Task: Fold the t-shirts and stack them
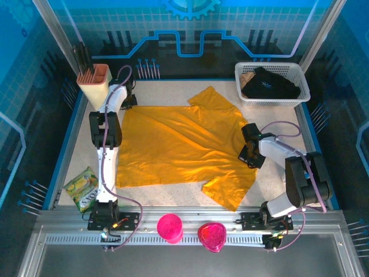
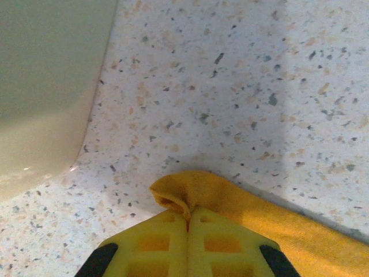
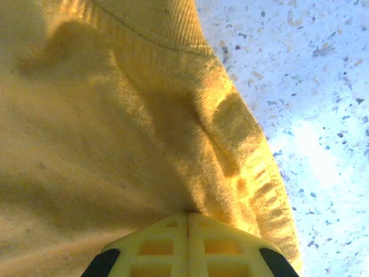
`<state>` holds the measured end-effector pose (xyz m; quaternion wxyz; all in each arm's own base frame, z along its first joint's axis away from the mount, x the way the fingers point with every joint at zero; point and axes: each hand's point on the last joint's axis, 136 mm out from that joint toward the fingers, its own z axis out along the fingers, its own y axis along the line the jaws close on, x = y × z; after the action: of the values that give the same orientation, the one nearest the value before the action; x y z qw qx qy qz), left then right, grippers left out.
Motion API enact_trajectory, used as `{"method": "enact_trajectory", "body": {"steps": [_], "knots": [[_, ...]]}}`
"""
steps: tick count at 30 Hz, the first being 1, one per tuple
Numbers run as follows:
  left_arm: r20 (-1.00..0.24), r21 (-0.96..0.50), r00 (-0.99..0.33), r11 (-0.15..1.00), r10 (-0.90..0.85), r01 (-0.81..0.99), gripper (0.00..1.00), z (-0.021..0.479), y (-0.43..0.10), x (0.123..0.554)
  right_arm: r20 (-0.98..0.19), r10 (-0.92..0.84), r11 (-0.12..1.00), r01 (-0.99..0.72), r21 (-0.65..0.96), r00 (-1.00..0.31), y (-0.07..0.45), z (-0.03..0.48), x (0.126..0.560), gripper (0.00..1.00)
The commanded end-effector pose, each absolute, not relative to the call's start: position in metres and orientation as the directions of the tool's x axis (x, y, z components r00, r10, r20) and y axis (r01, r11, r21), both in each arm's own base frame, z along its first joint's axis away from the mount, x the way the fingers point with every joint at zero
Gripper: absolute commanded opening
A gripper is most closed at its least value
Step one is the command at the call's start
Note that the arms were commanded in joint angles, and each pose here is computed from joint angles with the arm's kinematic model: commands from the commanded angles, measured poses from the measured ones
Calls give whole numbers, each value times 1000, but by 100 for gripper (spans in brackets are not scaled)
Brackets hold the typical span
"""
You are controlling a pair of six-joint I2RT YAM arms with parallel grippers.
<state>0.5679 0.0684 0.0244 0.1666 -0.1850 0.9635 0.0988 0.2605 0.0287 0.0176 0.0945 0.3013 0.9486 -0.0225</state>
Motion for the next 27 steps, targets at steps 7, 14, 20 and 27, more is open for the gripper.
{"method": "enact_trajectory", "body": {"steps": [7,14,20,27], "knots": [[-407,68,-867,937,-288,-343,0,57,51,576,-313,292,955,259,144,-904,78,79,320,17],[-404,82,-868,934,-289,-349,0,55,53,573,-152,135,991,130,45,-979,106,86,296,13],[-414,84,-863,932,-290,-354,0,57,55,573,-62,142,990,143,-4,-988,110,79,200,9],[-408,89,-864,929,-296,-360,0,54,56,569,14,211,977,211,41,-977,116,32,162,5]]}}
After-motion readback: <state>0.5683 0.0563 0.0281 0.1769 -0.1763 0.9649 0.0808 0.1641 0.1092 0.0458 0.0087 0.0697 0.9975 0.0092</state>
